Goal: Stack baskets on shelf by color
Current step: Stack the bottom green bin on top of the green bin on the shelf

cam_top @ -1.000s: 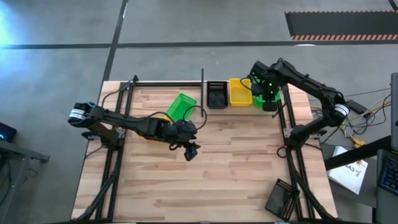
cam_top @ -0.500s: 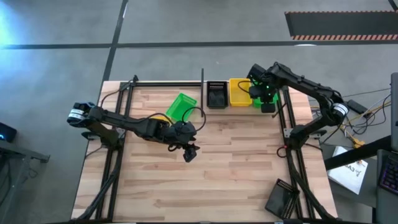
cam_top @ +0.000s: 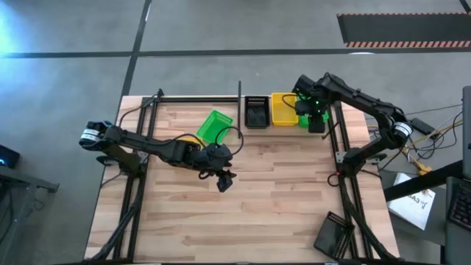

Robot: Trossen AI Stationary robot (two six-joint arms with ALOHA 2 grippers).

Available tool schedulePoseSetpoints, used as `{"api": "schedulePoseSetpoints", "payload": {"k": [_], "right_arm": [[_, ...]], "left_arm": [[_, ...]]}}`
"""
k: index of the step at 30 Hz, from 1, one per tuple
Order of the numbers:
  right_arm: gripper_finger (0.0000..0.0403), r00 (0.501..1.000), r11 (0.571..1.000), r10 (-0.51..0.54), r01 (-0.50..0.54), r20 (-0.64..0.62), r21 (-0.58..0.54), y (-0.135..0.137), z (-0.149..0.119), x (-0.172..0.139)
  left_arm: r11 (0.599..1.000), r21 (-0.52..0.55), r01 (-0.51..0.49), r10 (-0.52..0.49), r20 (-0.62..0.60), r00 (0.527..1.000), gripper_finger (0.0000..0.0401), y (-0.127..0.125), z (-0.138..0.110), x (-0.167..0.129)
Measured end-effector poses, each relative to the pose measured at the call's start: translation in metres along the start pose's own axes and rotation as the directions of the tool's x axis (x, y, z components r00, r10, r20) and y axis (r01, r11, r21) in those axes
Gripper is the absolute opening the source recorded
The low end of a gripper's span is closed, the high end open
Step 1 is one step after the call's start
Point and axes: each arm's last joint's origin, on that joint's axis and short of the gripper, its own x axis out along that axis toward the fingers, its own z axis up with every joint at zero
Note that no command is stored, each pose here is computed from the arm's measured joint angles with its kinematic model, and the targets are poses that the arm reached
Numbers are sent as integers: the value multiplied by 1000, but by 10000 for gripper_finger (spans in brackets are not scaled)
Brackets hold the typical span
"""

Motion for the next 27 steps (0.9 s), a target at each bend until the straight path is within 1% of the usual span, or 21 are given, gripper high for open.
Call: {"api": "schedulePoseSetpoints", "payload": {"k": [5, 8, 11, 13, 16, 18, 21, 23, 25, 27], "right_arm": [[149, 1000, 997, 16, -16, -5, 77, 1, -3, -11], [143, 999, 996, 31, -35, 43, 81, 4, -6, -23], [134, 993, 995, 10, -21, 117, 97, 8, -12, -34], [128, 983, 989, -1, -26, 185, 143, 10, -14, -41], [118, 940, 968, 17, -100, 341, 228, 15, -16, -50], [109, 919, 956, -30, -89, 393, 281, 16, -18, -54], [89, 912, 928, -153, 1, 379, 372, 15, -22, -56], [68, 916, 904, -193, 27, 352, 426, 12, -25, -53], [40, 927, 888, -179, 8, 329, 461, 9, -28, -47], [17, 937, 879, -131, -41, 324, 476, 8, -28, -37]], "left_arm": [[1000, -22, 3, -3, -5, 1000, 212, 0, -1, 0], [1000, -21, 6, -6, -7, 1000, 212, -1, -1, 0], [1000, -26, 7, -7, -10, 1000, 212, -1, -2, 0], [999, -35, 6, -6, -11, 1000, 212, -1, -2, 0], [999, -43, 2, -3, -15, 1000, 212, -1, -2, 0], [999, -44, 2, -3, -15, 1000, 212, -1, -2, 0], [999, -44, 3, -4, -14, 1000, 212, -1, -2, 0], [999, -44, 4, -5, -12, 1000, 212, -1, -2, 0], [999, -45, 5, -6, -11, 1000, 212, -1, -2, 0], [999, -46, 7, -8, -9, 1000, 212, -1, -1, -1]]}}
